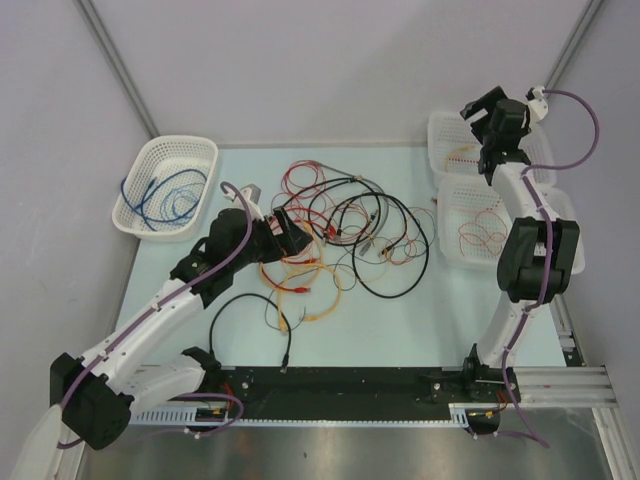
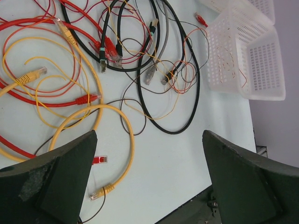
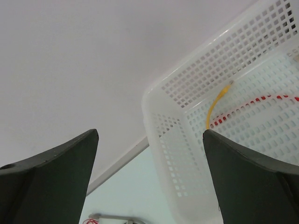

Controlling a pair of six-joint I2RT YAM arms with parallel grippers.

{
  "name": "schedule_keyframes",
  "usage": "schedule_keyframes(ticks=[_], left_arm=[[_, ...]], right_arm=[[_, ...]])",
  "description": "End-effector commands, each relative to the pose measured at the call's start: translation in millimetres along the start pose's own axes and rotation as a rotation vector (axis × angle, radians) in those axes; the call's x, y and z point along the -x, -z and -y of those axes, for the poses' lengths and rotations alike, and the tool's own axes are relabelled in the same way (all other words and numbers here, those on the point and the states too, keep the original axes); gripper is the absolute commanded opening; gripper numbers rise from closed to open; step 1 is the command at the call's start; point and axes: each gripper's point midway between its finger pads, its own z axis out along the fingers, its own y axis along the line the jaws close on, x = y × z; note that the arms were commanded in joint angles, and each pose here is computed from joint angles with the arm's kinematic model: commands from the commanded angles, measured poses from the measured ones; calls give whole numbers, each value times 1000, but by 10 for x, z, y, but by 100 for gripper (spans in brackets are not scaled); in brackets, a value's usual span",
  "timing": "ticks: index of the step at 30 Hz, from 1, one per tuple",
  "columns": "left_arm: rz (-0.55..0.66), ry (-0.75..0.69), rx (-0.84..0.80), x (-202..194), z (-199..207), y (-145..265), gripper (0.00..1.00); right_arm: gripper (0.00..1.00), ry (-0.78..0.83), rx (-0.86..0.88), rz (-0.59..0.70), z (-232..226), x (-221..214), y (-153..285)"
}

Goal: Untangle the cables

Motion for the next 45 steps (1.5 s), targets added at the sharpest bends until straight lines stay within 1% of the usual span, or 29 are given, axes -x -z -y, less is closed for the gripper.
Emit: schedule_keyframes(ticks=[1, 2, 4, 5, 7, 8, 10, 11, 12, 13, 14, 16, 17, 19, 21, 23, 24, 25, 27, 29, 31, 33, 34, 37, 38, 41, 42, 44, 45], left_arm=[[18, -8, -39, 48, 72, 14, 100], [18, -9, -47, 46, 86, 22, 100], [26, -4, -61, 61, 113, 39, 100], [24, -4, -59, 48, 102, 34, 100], [21, 0, -58, 33, 93, 26, 100], [15, 2, -51, 15, 70, 16, 100], [-10, 10, -35, -59, 18, -29, 100], [-28, 16, -30, -109, -8, -44, 99], [-48, 20, -30, -158, -19, -53, 98], [-74, 24, -19, -220, -50, -79, 97], [-98, 29, -10, -280, -81, -80, 96], [-130, 31, 3, -382, -137, -86, 92], [-139, 31, 13, -414, -168, -80, 91], [-152, 31, 32, -478, -228, -73, 89], [-158, 29, 73, -503, -313, -49, 88], [-160, 28, 103, -512, -365, -17, 88], [-159, 25, 109, -509, -376, -4, 88], [-165, 20, 130, -523, -418, 10, 88], [-187, 2, 158, -574, -486, 9, 87], [-225, -3, 212, -667, -613, 9, 87], [-242, 8, 235, -735, -676, 16, 85], [-227, 29, 229, -752, -693, 50, 84], [-211, 49, 219, -736, -669, 60, 84], [-158, 67, 214, -663, -658, 142, 84], [-150, 65, 210, -648, -644, 168, 84], [-132, 64, 195, -619, -619, 240, 84], [-130, 66, 191, -618, -610, 252, 85], [-129, 72, 193, -644, -635, 278, 84], [-132, 72, 194, -661, -644, 285, 85]], right_arm=[[100, 8, 23, 63, -190, 247, 326], [100, 2, 62, 78, -347, 339, 513], [100, 56, 81, 25, -377, 170, 729], [100, 80, 151, 3, -661, 110, 996], [100, 167, 182, -95, -708, -268, 1255], [100, 196, 260, -124, -951, -423, 1544], [100, 271, 322, -175, -1078, -736, 1824], [100, 308, 364, -226, -1190, -1047, 2035], [100, 357, 343, -288, -1116, -1241, 2172], [100, 379, 328, -320, -1088, -1380, 2259], [100, 424, 315, -380, -1063, -1657, 2458], [100, 455, 314, -433, -1031, -1907, 2662], [100, 483, 307, -481, -932, -2131, 2814], [99, 455, 360, -560, -934, -2313, 3038], [99, 502, 429, -676, -851, -2664, 3354], [99, 608, 458, -713, -744, -2899, 3551], [99, 664, 475, -743, -678, -3073, 3735], [99, 702, 455, -754, -588, -3185, 3779], [98, 729, 469, -805, -455, -3378, 3952], [96, 713, 509, -841, -446, -3523, 4034], [94, 731, 504, -866, -372, -3681, 4032], [92, 744, 515, -864, -375, -3764, 3999], [92, 740, 528, -844, -422, -3793, 3951], [90, 768, 500, -829, -339, -3948, 3757], [89, 791, 468, -839, -226, -4035, 3655], [88, 813, 469, -788, -280, -4078, 3454], [86, 824, 456, -798, -225, -4145, 3410], [84, 809, 469, -800, -286, -4185, 3363], [80, 814, 451, -810, -231, -4242, 3302]])
